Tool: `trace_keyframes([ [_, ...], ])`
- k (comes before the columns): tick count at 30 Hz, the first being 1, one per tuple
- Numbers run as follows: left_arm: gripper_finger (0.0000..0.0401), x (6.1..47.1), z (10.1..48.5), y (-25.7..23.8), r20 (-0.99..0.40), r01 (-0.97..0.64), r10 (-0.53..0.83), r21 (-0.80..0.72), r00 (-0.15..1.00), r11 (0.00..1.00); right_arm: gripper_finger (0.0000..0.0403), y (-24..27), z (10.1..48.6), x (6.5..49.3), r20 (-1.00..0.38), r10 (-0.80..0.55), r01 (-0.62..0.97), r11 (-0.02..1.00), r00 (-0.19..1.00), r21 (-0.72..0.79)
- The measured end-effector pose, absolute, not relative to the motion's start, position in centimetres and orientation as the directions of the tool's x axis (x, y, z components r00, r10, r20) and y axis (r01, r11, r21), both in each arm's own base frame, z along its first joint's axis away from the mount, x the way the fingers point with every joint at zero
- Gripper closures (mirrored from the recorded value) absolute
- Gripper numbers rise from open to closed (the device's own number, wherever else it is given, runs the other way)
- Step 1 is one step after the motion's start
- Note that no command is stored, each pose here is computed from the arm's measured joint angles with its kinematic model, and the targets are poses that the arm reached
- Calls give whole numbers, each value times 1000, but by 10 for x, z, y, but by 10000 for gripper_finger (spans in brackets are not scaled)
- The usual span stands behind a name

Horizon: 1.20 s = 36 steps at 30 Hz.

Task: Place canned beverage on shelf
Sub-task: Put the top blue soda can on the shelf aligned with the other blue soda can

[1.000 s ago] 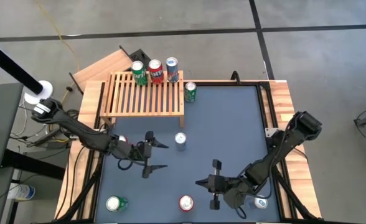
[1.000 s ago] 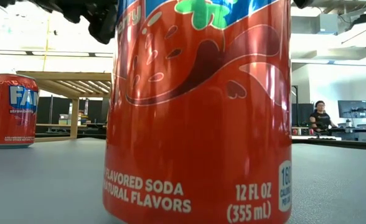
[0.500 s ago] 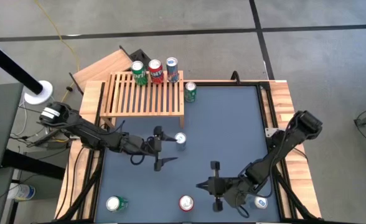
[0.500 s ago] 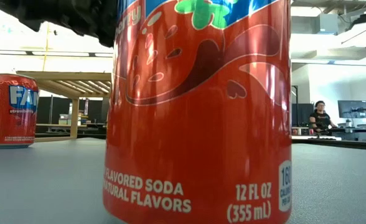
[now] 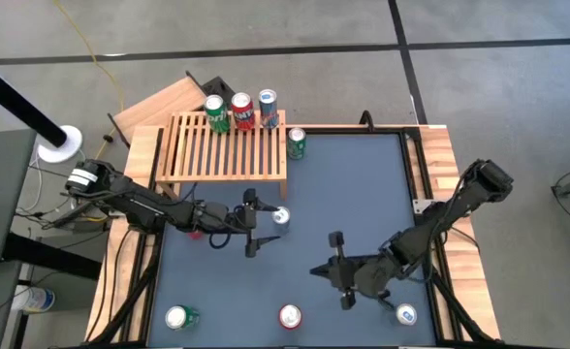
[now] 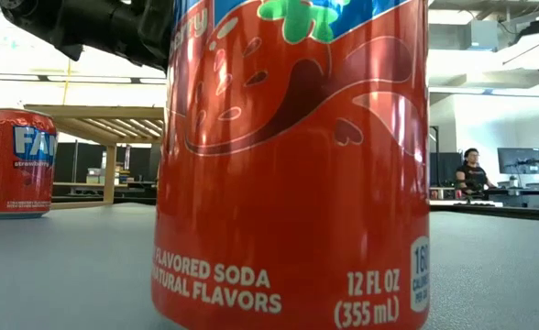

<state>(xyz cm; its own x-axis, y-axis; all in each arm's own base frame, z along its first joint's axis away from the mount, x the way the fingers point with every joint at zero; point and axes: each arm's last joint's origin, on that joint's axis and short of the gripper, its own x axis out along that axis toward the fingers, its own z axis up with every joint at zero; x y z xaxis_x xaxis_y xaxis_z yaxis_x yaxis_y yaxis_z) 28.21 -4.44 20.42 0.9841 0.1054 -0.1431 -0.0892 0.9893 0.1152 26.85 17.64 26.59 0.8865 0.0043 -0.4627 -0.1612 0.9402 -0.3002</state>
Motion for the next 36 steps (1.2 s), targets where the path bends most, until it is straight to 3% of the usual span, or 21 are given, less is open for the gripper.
trace_keyframes([
  [6,47,282,202,-41,-166,-106,119,86,979,991,403,125,256,251,-275,30,-79,983,961,-166],
  [11,47,282,201,-41,-177,-113,123,67,977,991,403,99,248,249,-140,87,-99,992,986,-80],
  [29,47,283,194,-38,-203,-216,226,74,953,974,403,96,246,251,-147,105,-118,990,983,-81],
  [36,47,298,166,-33,-223,-251,257,57,940,966,403,93,245,252,-149,92,-115,981,985,-156],
])
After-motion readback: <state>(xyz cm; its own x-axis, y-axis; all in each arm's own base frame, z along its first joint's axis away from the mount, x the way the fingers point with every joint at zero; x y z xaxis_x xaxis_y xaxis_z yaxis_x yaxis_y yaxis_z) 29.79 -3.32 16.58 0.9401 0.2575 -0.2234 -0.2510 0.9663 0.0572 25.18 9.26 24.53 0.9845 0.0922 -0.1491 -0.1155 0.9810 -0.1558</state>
